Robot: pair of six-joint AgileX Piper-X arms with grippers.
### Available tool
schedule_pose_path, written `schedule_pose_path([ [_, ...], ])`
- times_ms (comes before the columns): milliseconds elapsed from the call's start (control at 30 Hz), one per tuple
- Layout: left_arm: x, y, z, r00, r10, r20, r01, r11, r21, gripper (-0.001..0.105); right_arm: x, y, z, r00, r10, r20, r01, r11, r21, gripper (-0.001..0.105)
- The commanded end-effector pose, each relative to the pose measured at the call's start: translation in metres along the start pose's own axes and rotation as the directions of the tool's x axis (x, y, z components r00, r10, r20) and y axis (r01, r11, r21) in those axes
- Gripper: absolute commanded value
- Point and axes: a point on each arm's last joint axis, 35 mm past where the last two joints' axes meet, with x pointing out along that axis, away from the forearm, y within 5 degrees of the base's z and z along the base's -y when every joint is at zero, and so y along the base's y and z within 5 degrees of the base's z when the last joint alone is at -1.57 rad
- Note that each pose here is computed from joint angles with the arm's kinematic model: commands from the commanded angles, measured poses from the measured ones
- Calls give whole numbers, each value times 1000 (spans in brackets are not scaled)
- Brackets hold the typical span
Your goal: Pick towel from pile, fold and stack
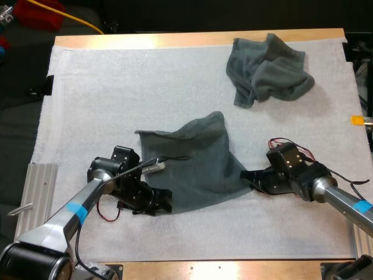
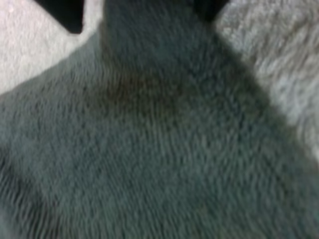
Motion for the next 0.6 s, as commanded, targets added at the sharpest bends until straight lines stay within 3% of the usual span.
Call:
schedule_pose_path([
  [0, 8, 5, -2, 999, 25, -21, -25, 1000, 8, 37, -2, 0, -2, 1000, 4, -11, -4, 1000, -11, 1],
  [100, 8, 6, -3, 999, 43, -20, -42, 999, 21, 27, -2, 0, -2, 1000, 5, -11, -5, 1000, -11, 1],
  [267, 8, 6, -3, 999, 46, -19, -45, 997, 60, 0, -2, 1, -3, 999, 40, -27, -40, 999, -11, 1],
  [567, -10, 1, -16, 996, 88, 11, -89, 982, 165, 0, -20, 7, -2, 996, 83, 16, -82, 996, -43, 1],
])
